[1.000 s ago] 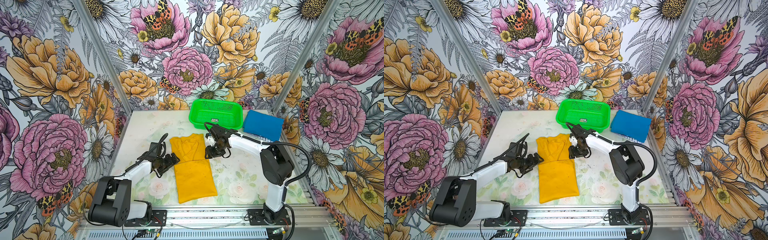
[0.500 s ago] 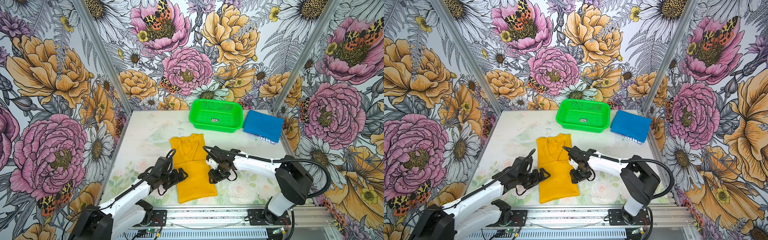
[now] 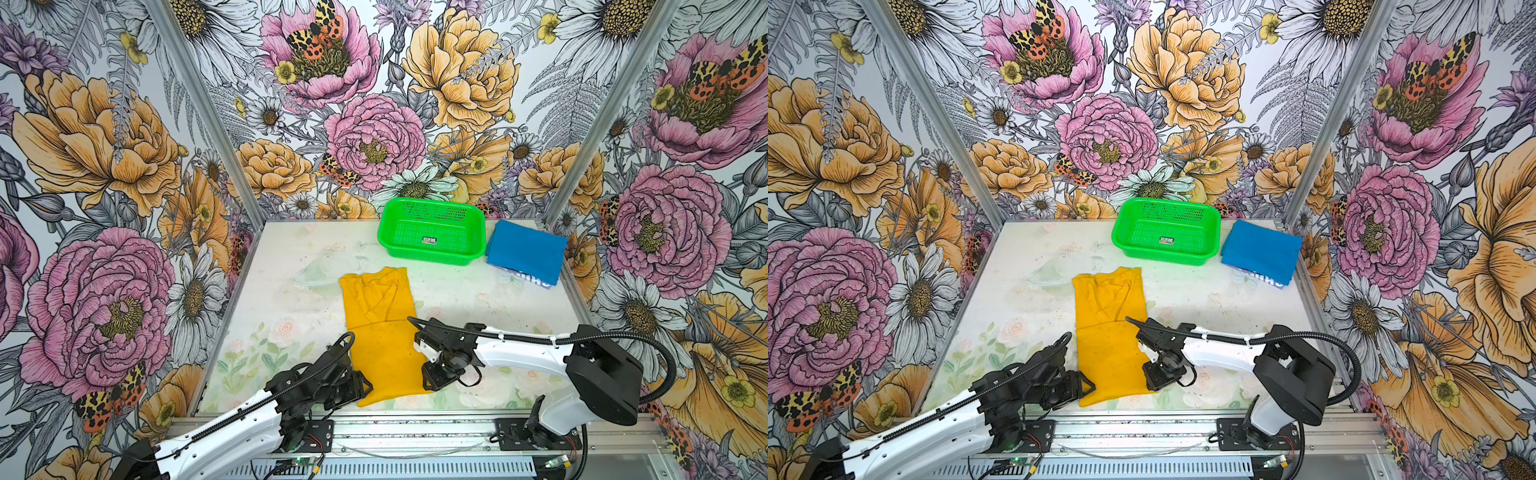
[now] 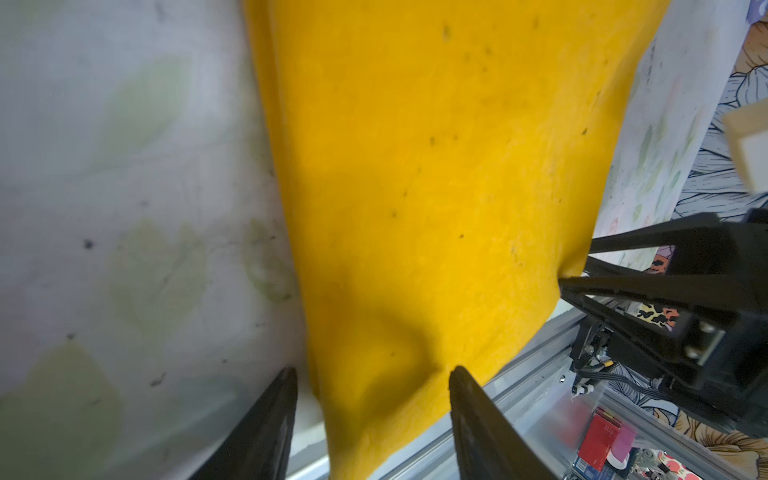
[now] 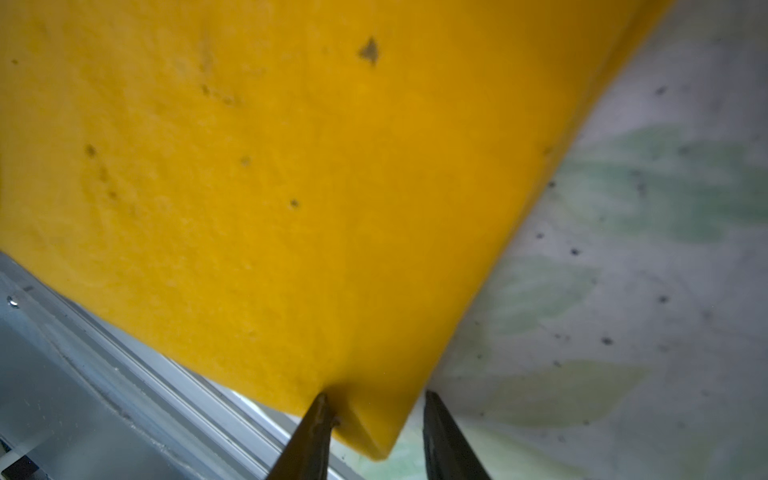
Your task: Fold and stack the t-shirts
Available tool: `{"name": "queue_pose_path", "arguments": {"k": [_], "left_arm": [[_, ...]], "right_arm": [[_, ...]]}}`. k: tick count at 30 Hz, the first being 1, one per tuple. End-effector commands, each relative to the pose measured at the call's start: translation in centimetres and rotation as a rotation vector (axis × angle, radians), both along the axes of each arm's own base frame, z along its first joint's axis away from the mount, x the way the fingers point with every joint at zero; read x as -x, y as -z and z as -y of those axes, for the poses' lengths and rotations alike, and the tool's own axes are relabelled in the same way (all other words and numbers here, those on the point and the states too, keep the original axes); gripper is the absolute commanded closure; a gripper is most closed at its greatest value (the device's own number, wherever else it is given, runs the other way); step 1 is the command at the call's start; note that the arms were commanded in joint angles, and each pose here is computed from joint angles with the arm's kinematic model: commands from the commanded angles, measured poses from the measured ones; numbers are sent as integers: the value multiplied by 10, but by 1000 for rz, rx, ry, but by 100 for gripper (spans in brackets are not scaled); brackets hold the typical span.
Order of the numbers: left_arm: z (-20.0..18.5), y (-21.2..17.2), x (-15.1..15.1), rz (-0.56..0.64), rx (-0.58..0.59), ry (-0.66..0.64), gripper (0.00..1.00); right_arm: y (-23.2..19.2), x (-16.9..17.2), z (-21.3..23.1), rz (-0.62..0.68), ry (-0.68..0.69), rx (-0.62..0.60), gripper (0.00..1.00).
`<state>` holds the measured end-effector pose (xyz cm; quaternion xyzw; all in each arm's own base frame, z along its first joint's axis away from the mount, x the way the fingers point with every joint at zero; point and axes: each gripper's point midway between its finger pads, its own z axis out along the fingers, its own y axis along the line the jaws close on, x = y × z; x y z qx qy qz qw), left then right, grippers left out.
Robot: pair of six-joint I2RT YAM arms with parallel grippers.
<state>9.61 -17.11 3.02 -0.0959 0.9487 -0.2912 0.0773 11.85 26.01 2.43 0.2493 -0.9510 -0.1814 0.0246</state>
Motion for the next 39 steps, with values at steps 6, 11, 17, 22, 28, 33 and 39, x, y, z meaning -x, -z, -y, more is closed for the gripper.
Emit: {"name": "queue_pose_path", "arguments": {"k": [6,11,17,22,28,33,39], "left_arm": [[-25,28,26,-79,-176,-9,57],[-37,32,32,-97,-236,-9,64],[-37,32,37,-102,-242,16,54],[-43,34,44,-111,-285,38,67],[-46,27,41,-87,-302,39,98],[-44,19,37,-62,-297,46,100],[-23,-5,42,-1,-184,129,100]], "right_arm": [[6,10,7,-4,16,-5,64],[7,20,10,-29,5,-8,64],[10,27,6,-49,-30,-6,68],[13,28,5,-52,-35,6,80],[7,31,5,-57,-47,-14,100],[-6,41,7,-77,-90,-33,100],[-29,83,9,-159,-225,-66,100]]}}
